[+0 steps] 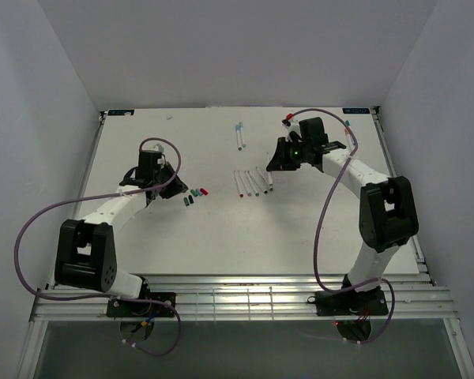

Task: Open the pen caps

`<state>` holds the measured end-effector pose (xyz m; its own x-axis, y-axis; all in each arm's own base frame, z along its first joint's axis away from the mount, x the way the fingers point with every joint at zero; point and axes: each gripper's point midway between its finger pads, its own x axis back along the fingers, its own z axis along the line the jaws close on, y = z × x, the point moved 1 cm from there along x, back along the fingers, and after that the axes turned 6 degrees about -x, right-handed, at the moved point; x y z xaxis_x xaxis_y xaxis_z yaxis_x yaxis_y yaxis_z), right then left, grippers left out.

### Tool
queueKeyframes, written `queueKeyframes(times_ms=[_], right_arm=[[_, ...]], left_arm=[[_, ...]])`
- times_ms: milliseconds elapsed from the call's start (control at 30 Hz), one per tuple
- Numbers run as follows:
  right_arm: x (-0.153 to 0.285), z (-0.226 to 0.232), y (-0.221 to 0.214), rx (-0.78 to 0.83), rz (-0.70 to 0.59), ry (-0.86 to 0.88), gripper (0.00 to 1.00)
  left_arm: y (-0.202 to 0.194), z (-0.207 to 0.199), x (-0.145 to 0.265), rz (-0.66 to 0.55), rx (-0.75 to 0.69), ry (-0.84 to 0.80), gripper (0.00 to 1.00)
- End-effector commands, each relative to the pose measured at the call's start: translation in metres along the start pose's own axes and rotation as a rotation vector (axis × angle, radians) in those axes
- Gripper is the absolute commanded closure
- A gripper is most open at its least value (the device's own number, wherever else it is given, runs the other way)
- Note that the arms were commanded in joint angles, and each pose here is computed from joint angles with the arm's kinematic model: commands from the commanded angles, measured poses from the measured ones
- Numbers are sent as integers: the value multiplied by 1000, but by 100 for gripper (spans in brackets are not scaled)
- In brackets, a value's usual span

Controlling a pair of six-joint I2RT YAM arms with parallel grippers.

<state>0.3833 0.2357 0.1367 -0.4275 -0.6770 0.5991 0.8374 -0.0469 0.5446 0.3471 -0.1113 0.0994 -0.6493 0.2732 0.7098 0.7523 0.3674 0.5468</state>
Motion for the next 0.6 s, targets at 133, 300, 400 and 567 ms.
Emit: queueKeyframes(times_ms=[133,300,400,567], right_arm=[[-6,-58,6,23,83,-166,92],[-11,-76,-1,20,105,-209,92],[-15,-80,-2,10,114,-208,92],[-25,-85,2,8,119,-208,92]], left_arm=[[-6,26,-9,25,12,129,93],[-13,37,-12,45,10,172,88],[-16,41,-13,48,13,185,87],[-25,46,-19,81,27,198,80]])
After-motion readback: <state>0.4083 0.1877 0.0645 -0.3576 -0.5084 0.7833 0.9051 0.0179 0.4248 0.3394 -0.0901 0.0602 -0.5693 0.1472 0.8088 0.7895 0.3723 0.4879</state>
